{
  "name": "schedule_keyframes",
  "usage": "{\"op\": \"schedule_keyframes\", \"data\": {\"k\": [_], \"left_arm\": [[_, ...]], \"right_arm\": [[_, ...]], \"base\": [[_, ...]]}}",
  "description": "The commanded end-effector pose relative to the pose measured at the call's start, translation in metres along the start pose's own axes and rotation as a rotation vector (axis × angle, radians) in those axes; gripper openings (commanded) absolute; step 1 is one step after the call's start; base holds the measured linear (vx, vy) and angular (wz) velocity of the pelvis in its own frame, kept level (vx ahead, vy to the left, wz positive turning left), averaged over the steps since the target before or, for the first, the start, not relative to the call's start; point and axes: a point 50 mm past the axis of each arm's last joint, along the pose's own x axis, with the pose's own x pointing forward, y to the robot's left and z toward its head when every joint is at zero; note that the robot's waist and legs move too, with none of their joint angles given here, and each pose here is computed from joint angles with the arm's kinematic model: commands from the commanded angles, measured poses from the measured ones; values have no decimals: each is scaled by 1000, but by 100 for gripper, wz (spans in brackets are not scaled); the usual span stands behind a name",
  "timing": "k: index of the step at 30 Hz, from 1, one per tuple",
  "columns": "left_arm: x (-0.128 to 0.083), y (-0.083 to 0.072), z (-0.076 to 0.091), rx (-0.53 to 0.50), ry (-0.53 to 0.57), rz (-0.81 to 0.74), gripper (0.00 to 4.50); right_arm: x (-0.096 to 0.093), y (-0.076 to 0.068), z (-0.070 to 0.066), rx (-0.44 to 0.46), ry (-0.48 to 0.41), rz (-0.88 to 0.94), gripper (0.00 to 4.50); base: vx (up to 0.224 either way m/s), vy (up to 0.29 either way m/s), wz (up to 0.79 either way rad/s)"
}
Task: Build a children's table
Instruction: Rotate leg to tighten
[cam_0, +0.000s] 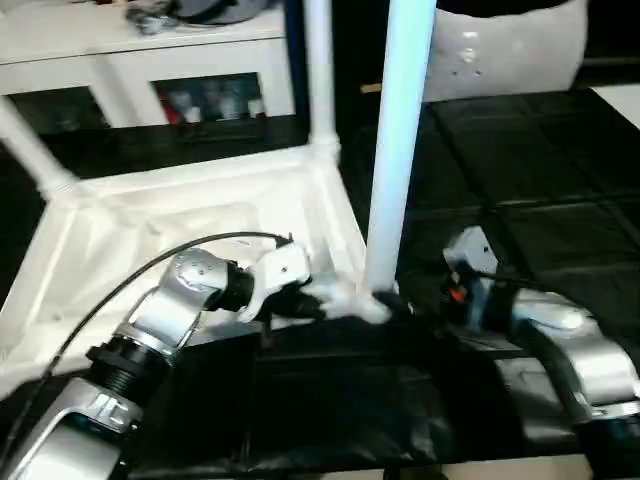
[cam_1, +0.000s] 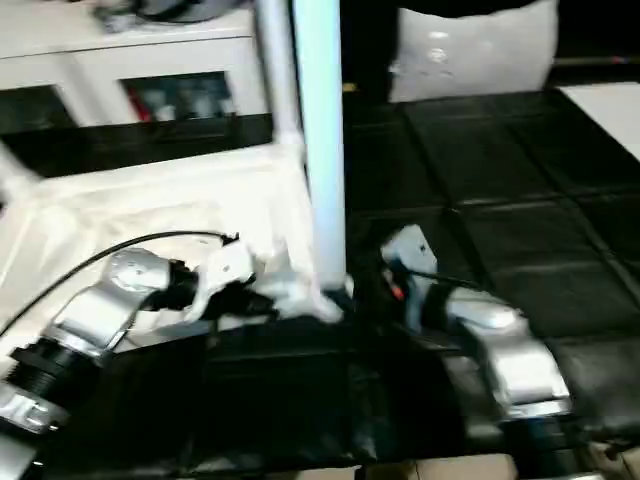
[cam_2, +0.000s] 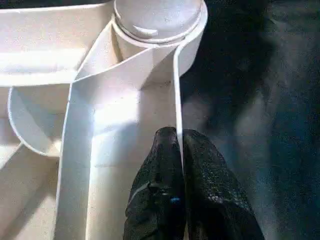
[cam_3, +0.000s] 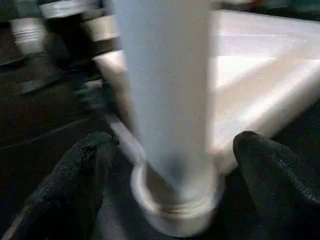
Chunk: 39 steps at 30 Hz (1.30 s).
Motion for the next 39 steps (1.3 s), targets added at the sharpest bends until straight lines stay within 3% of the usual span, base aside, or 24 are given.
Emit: {"op": "schedule_keyframes", "data": {"k": [1,5,6,11,22,28,36,39], "left_arm": [[3,-5,1,45,19,-126,0],[3,-8,3,92,28,-244,0],[3,-9,3,94,29,-250,0],[5,-12,4,126,57,-352,0],[7,-11,5,147,80,-413,0],[6,-9,4,140,82,-398,0],[5,-3,1,52,21,-242,0],[7,7,5,-50,-52,-50,0]], "right_arm": [[-1,3,5,-16,14,113,415],[-2,5,4,8,56,243,415],[-2,5,4,9,58,248,388],[4,9,3,73,95,365,362],[6,11,6,134,136,480,252],[7,12,9,149,115,485,224],[17,14,8,161,61,328,219],[29,6,1,129,35,55,212]], "base": [[0,0,0],[0,0,0],[0,0,0],[0,0,0],[0,0,0],[0,0,0],[0,0,0],[0,0,0]]}}
